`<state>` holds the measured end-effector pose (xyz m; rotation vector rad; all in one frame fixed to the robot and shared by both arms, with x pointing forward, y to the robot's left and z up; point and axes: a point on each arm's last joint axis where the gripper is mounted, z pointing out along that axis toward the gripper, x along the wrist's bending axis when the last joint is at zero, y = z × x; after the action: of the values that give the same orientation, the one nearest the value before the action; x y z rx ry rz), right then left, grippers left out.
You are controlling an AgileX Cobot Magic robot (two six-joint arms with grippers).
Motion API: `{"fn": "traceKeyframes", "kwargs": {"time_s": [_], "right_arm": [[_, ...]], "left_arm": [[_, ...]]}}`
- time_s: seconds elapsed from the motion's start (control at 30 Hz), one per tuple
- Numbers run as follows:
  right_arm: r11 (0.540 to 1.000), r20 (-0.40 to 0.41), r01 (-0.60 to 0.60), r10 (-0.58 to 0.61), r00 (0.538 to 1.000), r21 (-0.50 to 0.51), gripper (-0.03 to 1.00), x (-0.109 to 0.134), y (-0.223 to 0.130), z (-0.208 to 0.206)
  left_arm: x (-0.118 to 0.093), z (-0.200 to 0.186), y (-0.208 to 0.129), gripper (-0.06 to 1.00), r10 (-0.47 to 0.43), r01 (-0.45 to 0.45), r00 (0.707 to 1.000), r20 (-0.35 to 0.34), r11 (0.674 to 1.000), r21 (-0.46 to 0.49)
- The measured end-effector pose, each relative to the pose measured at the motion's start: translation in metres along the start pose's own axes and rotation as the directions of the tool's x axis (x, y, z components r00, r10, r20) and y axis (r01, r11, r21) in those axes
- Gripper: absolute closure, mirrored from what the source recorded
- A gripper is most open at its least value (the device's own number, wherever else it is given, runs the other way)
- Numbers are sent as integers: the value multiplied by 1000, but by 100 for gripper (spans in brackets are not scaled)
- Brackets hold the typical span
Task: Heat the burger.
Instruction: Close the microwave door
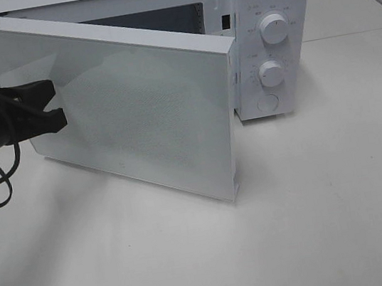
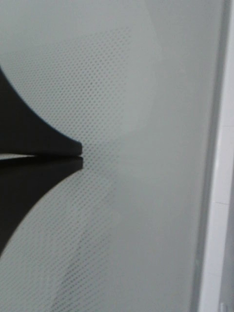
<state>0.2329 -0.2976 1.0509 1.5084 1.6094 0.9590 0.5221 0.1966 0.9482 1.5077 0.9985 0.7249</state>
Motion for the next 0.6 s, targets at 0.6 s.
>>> {"fn": "traceKeyframes", "kwargs": {"time_s": [0.6], "right_arm": [[1000,0,0,0,1000,0,48,0,0,0]], "left_arm": [[-10,15,-5,94,-21,20,999,-50,1000,-4]]}}
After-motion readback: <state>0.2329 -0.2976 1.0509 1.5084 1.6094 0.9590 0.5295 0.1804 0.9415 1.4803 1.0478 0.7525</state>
